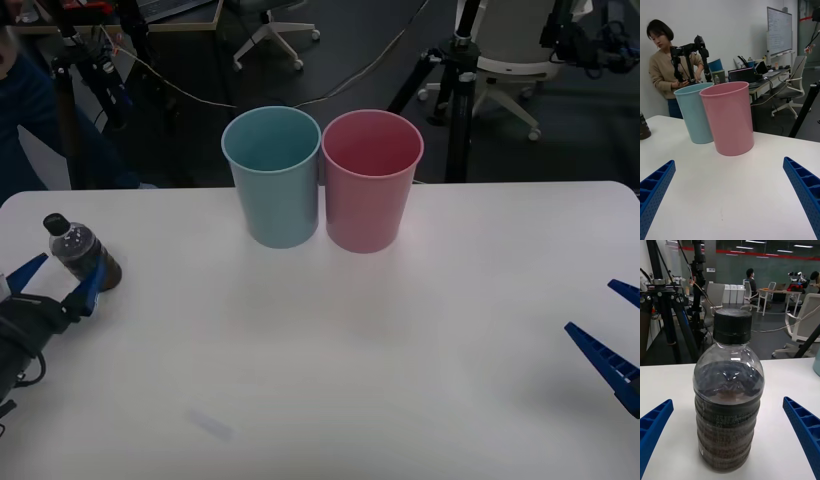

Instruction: Grasp the object on the table and drop it into the matching bin: aluminum can to the light blue bin, PET bottle to the pink bin.

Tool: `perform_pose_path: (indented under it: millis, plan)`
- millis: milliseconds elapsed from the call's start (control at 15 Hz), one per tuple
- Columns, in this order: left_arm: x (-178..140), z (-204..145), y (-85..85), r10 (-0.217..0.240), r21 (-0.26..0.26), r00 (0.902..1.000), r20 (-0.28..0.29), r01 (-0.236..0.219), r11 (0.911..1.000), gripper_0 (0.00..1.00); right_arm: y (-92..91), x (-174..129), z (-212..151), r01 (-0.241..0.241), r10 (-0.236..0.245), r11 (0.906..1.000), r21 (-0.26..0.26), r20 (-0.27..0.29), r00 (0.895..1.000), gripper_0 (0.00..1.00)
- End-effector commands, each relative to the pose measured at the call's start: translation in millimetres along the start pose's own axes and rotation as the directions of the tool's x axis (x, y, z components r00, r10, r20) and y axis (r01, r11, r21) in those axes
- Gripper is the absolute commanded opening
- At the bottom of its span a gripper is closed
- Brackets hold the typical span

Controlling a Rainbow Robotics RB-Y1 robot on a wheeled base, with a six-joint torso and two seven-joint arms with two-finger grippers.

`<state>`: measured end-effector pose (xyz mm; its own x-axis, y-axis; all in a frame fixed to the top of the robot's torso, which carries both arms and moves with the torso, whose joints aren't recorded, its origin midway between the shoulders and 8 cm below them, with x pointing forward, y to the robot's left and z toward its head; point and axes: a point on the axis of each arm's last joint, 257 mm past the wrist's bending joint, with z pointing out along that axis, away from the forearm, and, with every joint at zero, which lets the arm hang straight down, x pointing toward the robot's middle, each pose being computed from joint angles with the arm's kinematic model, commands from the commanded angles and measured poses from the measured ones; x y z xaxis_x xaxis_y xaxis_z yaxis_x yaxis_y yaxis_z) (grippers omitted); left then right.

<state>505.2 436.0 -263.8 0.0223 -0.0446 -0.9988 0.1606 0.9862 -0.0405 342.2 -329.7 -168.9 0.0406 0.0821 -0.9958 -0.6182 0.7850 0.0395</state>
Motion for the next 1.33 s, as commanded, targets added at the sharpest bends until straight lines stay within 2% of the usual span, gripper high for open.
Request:
perform_pose_path:
  millis: [67,667,1067,1333]
  plan:
    - [-2.4,5.3,6.4,-0.002,-0.022,1.0000,-0.004,0.002,0.9998,1.00,0.0,0.0,0.0,0.000,0.000,1.0000,0.000,0.000,1.000,1.00]
    - [6.3,27.2,-7.9,-0.015,-0.021,0.9989,-0.044,0.014,0.9997,1.00,0.0,0.0,0.0,0.000,0.000,1.0000,0.000,0.000,1.000,1.00]
    - [7.8,34.1,-4.4,-0.005,-0.040,0.9980,-0.063,0.002,0.9992,1.00,0.0,0.0,0.0,0.000,0.000,1.0000,0.000,0.000,1.000,1.00]
    - [3.9,40.2,-6.3,0.010,-0.033,0.9979,-0.065,-0.012,0.9994,1.00,0.0,0.0,0.0,0.000,0.000,1.0000,0.000,0.000,1.000,1.00]
